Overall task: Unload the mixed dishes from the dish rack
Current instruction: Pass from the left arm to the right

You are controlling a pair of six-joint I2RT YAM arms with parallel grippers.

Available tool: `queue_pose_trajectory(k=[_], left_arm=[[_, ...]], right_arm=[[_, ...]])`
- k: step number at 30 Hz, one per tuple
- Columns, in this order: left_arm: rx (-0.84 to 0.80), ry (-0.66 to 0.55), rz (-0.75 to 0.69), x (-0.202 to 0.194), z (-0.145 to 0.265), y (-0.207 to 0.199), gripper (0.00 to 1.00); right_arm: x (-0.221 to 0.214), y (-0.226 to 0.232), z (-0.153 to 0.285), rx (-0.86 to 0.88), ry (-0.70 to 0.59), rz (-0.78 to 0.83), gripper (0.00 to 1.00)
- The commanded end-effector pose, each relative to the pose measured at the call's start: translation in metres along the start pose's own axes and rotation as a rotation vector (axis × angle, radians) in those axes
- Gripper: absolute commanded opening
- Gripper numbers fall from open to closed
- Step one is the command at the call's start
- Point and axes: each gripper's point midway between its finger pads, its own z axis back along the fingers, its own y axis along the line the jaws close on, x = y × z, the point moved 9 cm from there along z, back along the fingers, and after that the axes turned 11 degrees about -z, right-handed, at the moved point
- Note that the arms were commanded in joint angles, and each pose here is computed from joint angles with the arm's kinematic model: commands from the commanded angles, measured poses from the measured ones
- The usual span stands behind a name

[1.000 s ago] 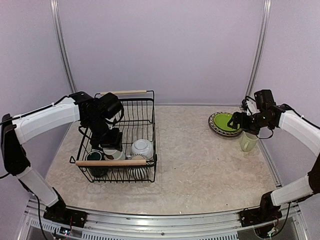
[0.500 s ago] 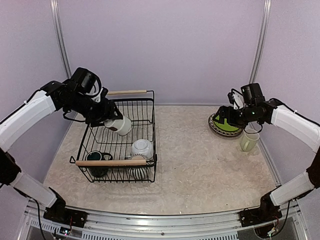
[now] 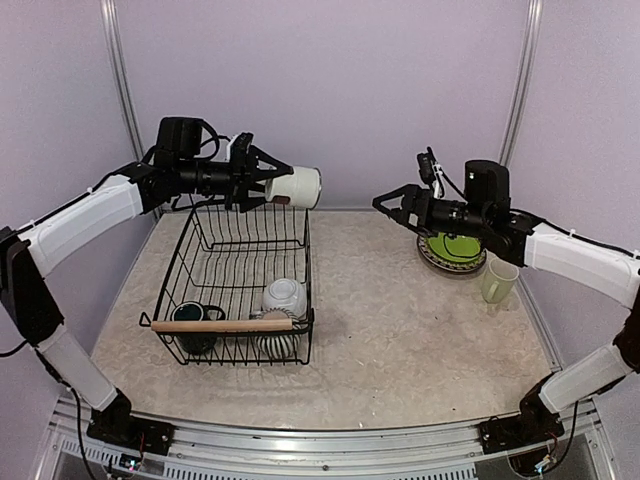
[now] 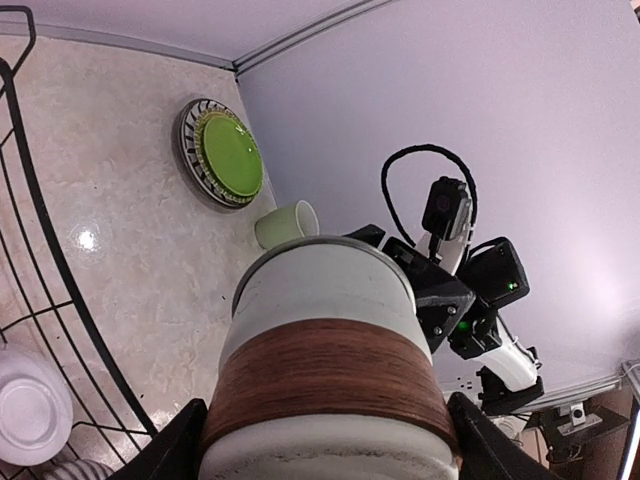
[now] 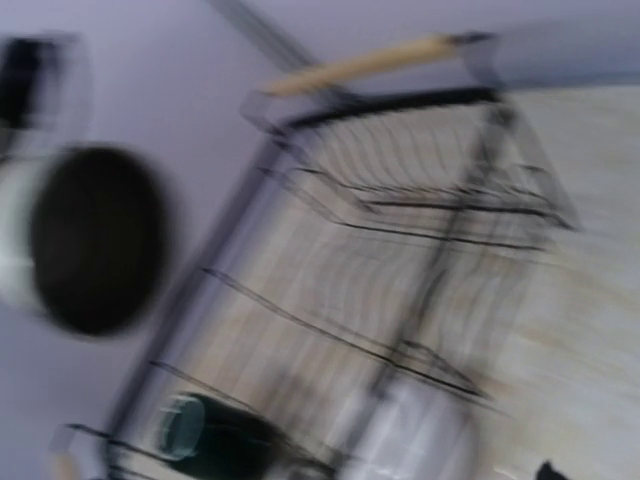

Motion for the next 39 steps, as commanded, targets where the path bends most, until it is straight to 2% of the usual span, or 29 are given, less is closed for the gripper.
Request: queue_pose_trajectory(k=[1, 4, 11, 20, 27, 32, 37, 39], left_arm=[[-0.173, 0.022, 0.038, 0.01, -0.013, -0.006, 0.03], [-0.181, 0.045, 0.057, 0.008, -0.023, -0.002, 0.02], [-0.219, 0.097, 0.065, -0.001, -0.042, -0.004, 0.0], [-0.245, 0.161, 0.069, -0.014, -0.062, -0.005, 0.0], [-0.256, 0.168, 0.064, -0.014, -0.063, -0.005, 0.0], [-0.25, 0.164, 0.068, -0.012, -0.061, -0.001, 0.04], [-0.239, 0.158, 0.059, -0.009, -0.058, 0.001, 0.13], [-0.227, 0.153, 0.05, -0.008, -0.055, 0.003, 0.25]], right_arm=[[0.0, 0.034, -0.011, 0.304, -0.014, -0.021, 0.89], [0.0, 0.035, -0.023, 0.318, 0.002, -0.036, 0.87], [-0.007, 0.047, -0.055, 0.473, 0.065, -0.087, 0.75], [-0.013, 0.055, -0.065, 0.504, 0.057, -0.101, 0.69], [-0.014, 0.056, -0.06, 0.546, 0.036, -0.12, 0.5], [-0.013, 0.057, -0.061, 0.549, 0.028, -0.121, 0.26], [-0.012, 0.056, -0.06, 0.539, 0.024, -0.115, 0.04], [-0.011, 0.054, -0.058, 0.513, 0.015, -0.104, 0.0]])
